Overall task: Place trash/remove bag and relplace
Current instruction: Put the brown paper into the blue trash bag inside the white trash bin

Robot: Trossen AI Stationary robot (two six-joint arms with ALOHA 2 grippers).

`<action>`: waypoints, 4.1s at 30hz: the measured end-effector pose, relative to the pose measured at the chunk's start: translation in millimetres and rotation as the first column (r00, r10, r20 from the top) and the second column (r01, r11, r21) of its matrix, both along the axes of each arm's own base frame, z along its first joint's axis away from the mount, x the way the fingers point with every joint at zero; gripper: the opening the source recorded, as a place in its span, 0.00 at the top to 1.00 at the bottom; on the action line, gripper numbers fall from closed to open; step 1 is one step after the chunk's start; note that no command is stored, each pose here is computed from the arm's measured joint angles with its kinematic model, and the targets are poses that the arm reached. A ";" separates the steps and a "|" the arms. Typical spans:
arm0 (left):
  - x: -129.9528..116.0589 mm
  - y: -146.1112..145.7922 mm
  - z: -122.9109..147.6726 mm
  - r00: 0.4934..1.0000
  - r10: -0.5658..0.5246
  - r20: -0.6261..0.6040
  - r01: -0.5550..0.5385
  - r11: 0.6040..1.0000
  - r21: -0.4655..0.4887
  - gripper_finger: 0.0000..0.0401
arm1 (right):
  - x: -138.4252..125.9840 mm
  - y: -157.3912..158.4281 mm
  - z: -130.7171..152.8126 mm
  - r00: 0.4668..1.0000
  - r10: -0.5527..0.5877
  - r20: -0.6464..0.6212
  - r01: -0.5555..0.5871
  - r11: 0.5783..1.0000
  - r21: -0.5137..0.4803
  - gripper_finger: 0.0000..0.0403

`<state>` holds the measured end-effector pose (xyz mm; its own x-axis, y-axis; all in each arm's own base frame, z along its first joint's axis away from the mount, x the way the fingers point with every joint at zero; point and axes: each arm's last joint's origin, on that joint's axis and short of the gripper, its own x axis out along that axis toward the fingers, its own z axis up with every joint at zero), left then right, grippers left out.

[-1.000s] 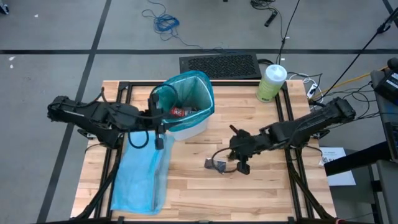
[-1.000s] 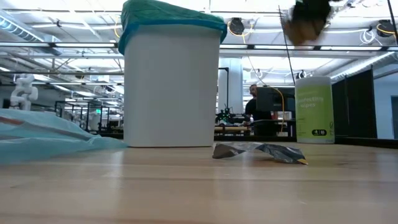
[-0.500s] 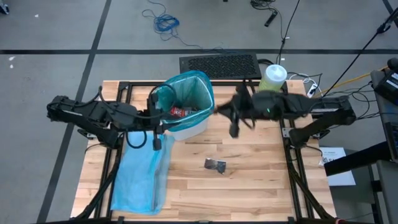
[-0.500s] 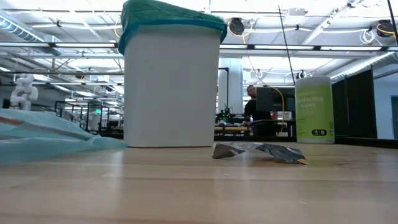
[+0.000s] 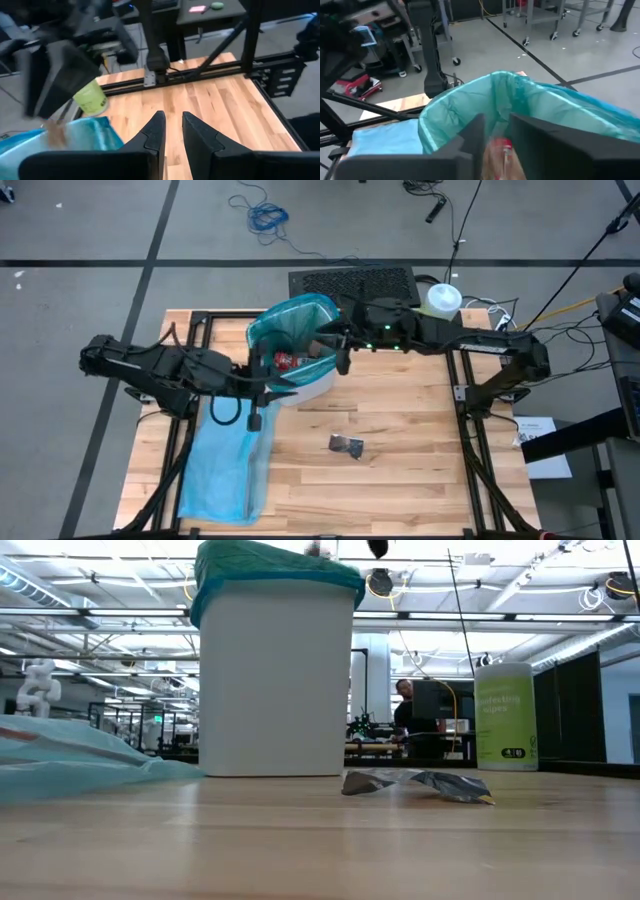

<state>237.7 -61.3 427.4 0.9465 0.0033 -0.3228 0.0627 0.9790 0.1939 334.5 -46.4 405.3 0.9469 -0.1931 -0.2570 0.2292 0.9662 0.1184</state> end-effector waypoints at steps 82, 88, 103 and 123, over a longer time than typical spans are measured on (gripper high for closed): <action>190.7 34.3 -296.8 0.689 -0.344 -0.638 0.020 0.889 -0.457 0.65 | -139.7 88.8 14.8 0.908 -0.127 -0.400 0.068 0.985 -0.160 1.00; 191.2 23.9 -299.5 0.703 -0.223 -0.675 -0.034 0.938 -0.346 0.84 | -141.2 94.6 14.8 0.911 -0.103 -0.399 0.042 0.986 -0.159 1.00; 199.4 -42.3 -229.6 0.804 -0.195 -0.561 0.070 0.969 -0.237 1.00 | -141.9 95.6 14.3 0.909 -0.100 -0.406 0.035 0.986 -0.166 1.00; 95.7 -32.1 -33.3 0.901 0.356 -0.246 -0.291 0.920 0.263 1.00 | -146.1 94.0 10.1 0.883 -0.120 -0.454 0.042 0.983 -0.177 1.00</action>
